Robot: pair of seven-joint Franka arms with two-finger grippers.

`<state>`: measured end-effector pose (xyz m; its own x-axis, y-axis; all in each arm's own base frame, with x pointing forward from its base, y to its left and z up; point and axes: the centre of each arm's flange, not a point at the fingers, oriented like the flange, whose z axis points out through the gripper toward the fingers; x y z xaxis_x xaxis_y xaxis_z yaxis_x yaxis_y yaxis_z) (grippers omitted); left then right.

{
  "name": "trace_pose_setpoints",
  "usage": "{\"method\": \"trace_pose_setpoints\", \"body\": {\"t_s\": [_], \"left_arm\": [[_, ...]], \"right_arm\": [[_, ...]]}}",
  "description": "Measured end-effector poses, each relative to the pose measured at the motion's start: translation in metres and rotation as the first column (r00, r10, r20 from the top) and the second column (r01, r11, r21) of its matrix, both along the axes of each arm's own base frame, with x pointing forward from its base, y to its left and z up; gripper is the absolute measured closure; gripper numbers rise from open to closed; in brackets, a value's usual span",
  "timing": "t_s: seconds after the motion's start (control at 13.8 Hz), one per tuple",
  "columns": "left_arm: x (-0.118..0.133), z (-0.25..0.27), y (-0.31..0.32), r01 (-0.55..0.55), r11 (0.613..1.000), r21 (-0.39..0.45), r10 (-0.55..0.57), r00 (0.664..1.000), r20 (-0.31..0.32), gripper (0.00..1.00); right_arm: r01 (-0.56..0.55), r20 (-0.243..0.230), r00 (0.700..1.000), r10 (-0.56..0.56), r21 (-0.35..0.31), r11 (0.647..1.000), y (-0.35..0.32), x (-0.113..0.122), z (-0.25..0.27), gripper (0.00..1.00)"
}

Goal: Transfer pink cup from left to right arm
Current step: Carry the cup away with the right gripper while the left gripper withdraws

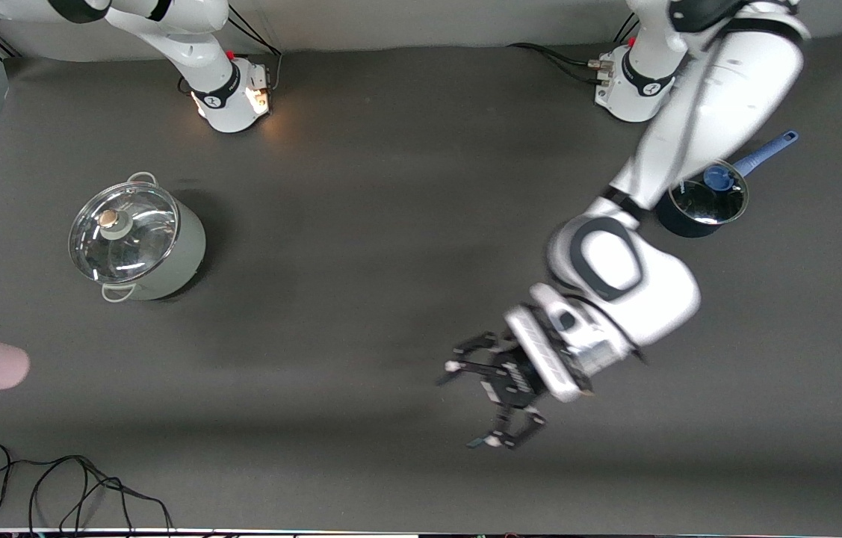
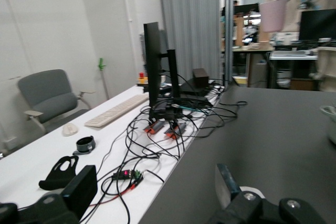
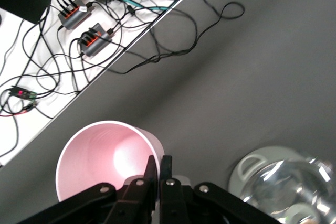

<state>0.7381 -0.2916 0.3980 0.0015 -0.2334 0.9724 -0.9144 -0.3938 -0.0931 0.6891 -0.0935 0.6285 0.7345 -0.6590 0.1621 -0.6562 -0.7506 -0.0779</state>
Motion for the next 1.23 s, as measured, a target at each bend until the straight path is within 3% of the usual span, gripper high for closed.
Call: {"method": "trace_pose_setpoints", "body": {"t_s": [0.15, 0.29, 0.44, 0.58, 0.73, 0.8, 1.09, 1.23], "left_arm": [[0.015, -0.011, 0.082, 0.147, 0.989, 0.034, -0.147, 0.989, -0.002, 0.0], [0.013, -0.025, 0.177, 0.304, 0.949, 0.089, -0.301, 0.953, -0.044, 0.0], [-0.005, -0.041, 0.267, 0.427, 0.887, 0.178, -0.406, 0.903, -0.141, 0.0], [-0.026, -0.052, 0.337, 0.495, 0.839, 0.225, -0.442, 0.862, -0.247, 0.0], [-0.047, -0.058, 0.385, 0.547, 0.787, 0.285, -0.435, 0.82, -0.372, 0.0], [-0.055, -0.058, 0.402, 0.561, 0.77, 0.305, -0.419, 0.804, -0.422, 0.0], [-0.075, -0.009, 0.427, 0.552, 0.717, 0.425, -0.227, 0.761, -0.607, 0.0], [-0.083, 0.033, 0.427, 0.518, 0.675, 0.525, -0.07, 0.753, -0.654, 0.0]], "right_arm": [[-0.084, -0.011, 0.996, 0.084, -0.011, 0.996, -0.001, 0.0, -0.002, 0.96], [-0.183, -0.039, 0.982, 0.182, -0.01, 0.983, 0.011, 0.002, -0.012, 0.96], [-0.293, -0.095, 0.951, 0.294, 0.02, 0.956, 0.019, 0.005, -0.039, 0.96], [-0.422, -0.142, 0.894, 0.426, 0.054, 0.905, 0.018, 0.007, -0.07, 0.96], [-0.527, -0.167, 0.831, 0.531, 0.075, 0.847, 0.016, 0.01, -0.1, 0.96], [-0.549, -0.166, 0.817, 0.553, 0.075, 0.833, 0.016, 0.012, -0.113, 0.96], [-0.591, -0.147, 0.796, 0.587, 0.024, 0.807, 0.027, 0.015, -0.179, 0.96], [-0.608, -0.143, 0.787, 0.6, -0.02, 0.793, 0.033, 0.01, -0.212, 0.96]]}}
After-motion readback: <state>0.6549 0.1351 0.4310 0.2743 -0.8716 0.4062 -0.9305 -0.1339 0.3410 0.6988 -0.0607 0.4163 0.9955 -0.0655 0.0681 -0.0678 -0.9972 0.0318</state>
